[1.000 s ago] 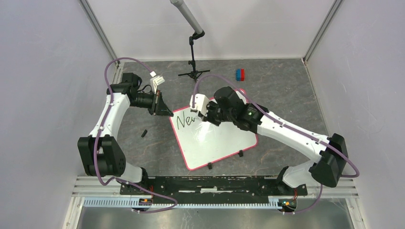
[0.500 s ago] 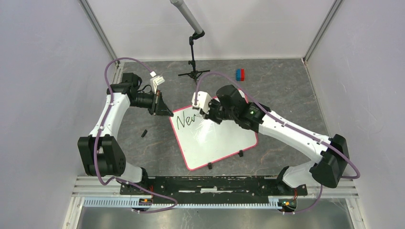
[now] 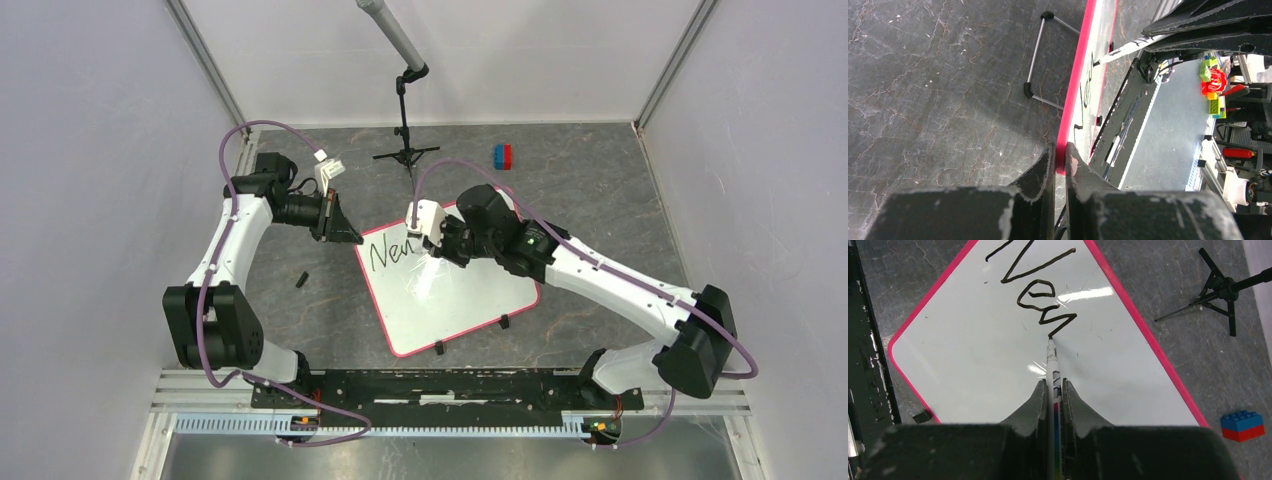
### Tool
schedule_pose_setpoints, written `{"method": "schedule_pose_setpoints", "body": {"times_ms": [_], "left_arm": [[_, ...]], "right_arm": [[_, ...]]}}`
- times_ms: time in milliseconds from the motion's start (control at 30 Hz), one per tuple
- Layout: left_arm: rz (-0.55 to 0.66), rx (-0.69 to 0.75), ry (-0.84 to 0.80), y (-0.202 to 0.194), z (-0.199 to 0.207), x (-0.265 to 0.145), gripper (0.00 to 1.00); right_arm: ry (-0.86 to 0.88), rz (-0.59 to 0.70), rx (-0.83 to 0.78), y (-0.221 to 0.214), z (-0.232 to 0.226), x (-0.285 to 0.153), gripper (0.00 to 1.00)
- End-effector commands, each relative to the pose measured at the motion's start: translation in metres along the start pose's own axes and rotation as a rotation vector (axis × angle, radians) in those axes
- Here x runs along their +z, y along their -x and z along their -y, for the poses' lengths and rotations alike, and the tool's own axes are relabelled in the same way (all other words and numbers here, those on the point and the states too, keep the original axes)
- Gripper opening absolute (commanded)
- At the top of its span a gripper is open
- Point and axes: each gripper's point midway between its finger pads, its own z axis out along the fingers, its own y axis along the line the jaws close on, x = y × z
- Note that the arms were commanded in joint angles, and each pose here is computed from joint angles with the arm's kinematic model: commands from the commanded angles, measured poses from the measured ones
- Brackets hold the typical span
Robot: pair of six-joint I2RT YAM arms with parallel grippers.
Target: Write a sentence on the whiteboard
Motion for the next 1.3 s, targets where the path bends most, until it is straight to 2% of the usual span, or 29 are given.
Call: {"method": "schedule_pose_setpoints", "body": {"times_ms": [0,367,1033,1267], "left_arm": [[-0.011,0.017,-0.03,-0.003,0.005,0.005,0.02],[-0.015,0.013,-0.032,-0.003,0.003,0.006,0.02],[-0.021,0.019,-0.021,-0.006,0.002,0.006,0.02],[-0.02,0.03,-0.018,-0.007,0.003,0.005,0.02]], "right_arm": [[-0.072,-0.008,-0.017,0.011,0.023,-0.004,0.0],[-0.099,-0.008,-0.027,0.02,0.043,-0.003,0.0],[-0.047,0.083,-0.009,0.049,0.03,-0.032,0.0],[-0.048,0.095,0.003,0.045,0.024,-0.043,0.0]]}}
